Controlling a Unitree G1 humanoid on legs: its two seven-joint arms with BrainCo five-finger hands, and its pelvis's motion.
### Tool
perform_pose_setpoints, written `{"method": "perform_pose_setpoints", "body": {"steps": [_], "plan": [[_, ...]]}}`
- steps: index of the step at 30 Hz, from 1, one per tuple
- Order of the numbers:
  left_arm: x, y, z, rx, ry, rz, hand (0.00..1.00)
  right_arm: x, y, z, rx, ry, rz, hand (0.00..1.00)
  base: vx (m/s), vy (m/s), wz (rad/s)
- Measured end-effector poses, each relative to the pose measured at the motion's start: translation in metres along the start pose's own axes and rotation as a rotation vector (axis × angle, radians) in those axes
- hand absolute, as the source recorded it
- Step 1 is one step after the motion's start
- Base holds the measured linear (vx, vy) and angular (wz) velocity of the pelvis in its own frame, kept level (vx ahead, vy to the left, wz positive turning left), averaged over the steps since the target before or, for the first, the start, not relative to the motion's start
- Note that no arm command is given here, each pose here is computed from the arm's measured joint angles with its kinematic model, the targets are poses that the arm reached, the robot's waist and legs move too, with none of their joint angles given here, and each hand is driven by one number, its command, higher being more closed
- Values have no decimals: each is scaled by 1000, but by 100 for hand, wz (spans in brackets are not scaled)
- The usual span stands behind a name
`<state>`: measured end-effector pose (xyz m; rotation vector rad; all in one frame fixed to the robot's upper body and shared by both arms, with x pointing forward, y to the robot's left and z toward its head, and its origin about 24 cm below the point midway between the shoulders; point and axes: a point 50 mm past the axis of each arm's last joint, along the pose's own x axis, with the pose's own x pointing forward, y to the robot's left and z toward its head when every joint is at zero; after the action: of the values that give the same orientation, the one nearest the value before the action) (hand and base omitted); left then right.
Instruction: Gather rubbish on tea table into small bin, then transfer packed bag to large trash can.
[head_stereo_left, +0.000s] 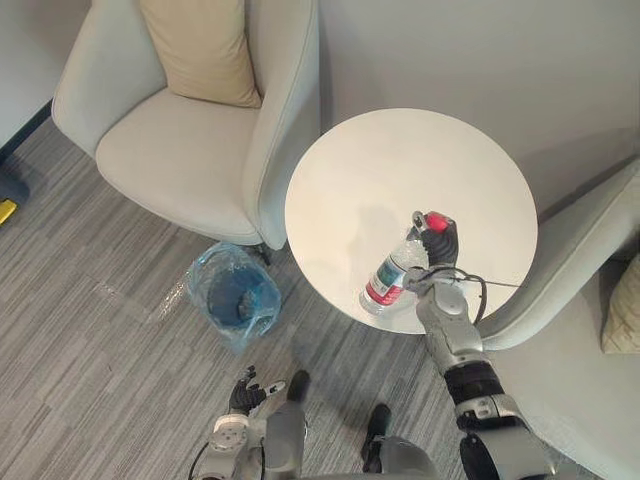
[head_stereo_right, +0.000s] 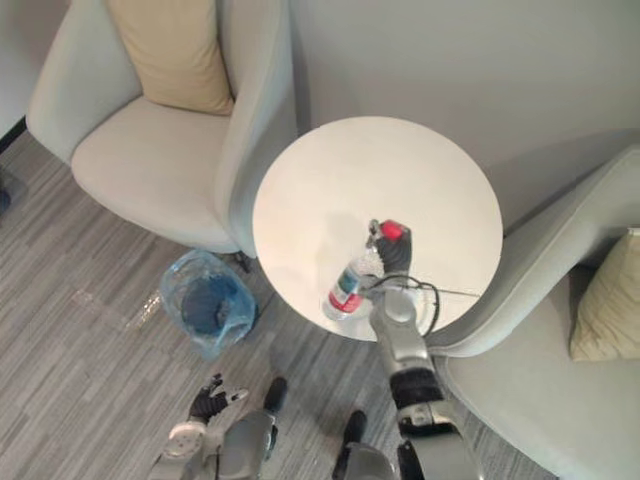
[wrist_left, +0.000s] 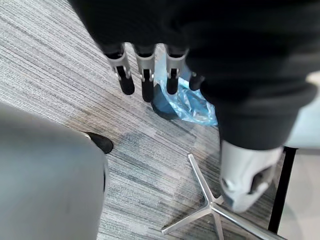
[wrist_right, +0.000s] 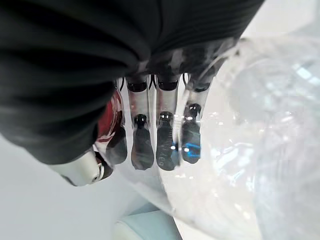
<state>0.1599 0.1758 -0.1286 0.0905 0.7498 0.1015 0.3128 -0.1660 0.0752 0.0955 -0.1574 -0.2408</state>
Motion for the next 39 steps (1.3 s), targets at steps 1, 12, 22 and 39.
{"method": "perform_pose_setpoints", "body": {"steps": [1,12,22,39], "plan": [[0,0,-1,5,3,-1,0,-3,-2,-1,-3,0,1,100,-22,14,-9],[-3,5,-14,63,59,-9,0,-54,-17,5,-30,-76,32,100,-75,24,-10],[-11,7,-30,108,108,-19,0,-86,-20,23,-172,-176,69,100,-38,13,-14],[-10,-12,-21,145,59,-69,0,-103,4,61,-201,-386,138,100,-48,10,24]]}}
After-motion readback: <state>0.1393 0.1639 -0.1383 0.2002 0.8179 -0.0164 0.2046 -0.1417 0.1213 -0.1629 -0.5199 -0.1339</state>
